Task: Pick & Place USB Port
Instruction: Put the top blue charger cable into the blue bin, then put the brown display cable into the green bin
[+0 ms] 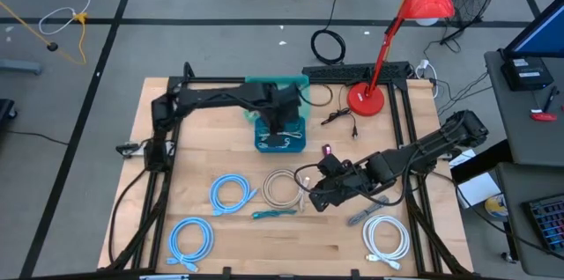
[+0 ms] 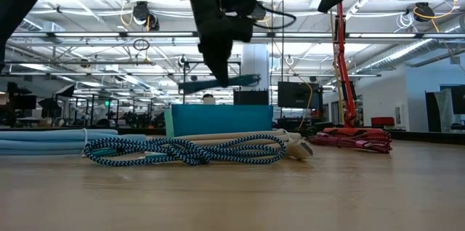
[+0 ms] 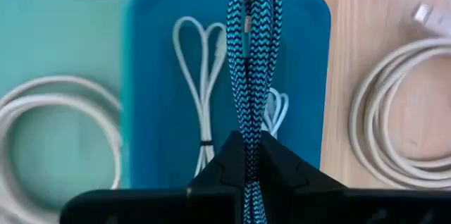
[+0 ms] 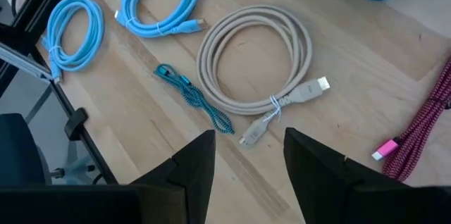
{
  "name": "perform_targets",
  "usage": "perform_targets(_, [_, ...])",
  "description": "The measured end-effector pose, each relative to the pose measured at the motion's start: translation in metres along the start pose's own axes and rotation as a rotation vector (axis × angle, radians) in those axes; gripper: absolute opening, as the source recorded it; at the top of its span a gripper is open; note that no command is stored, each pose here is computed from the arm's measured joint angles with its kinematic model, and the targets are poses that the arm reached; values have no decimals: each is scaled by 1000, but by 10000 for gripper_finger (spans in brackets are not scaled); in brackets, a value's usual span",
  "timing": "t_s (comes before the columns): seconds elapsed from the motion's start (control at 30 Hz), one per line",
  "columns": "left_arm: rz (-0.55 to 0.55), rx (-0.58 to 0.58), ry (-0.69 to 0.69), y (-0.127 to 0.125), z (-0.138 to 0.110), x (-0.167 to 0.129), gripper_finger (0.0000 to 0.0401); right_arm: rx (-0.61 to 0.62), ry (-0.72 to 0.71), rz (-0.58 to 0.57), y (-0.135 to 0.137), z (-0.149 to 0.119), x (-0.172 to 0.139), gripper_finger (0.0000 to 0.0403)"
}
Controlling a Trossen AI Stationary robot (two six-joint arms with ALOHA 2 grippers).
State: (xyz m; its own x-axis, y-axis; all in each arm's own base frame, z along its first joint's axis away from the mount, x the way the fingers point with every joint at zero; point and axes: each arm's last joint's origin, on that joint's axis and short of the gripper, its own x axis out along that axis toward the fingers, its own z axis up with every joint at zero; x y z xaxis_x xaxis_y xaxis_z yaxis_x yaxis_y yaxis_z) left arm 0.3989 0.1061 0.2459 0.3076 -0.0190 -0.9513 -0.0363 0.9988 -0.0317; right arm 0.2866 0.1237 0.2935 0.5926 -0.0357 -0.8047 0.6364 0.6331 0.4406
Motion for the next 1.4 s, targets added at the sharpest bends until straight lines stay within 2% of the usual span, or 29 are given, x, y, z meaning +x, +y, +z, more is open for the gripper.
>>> perform_targets(0.2, [15, 88, 36, -7, 4, 21, 14, 4, 0, -1, 0, 0, 0, 162])
perform_targets(0.37, [53, 107, 7, -4, 7, 21, 16, 8, 0, -1, 0, 0, 0, 162])
perform_targets(0.63, [120, 111, -3, -1, 9, 21, 111, 16, -1, -1, 0, 0, 0, 162])
perform_targets(0.8, [204, 102, 33, 1, 7, 21, 141, 27, -1, 0, 0, 0, 0, 162])
perform_targets(1.2, [176, 73, 216, -19, -9, 16, 147, 10, 0, 0, 0, 0, 0, 162])
perform_targets(1.4, [182, 37, 165, -37, -12, -17, 147, -24, 1, 3, 0, 0, 0, 162])
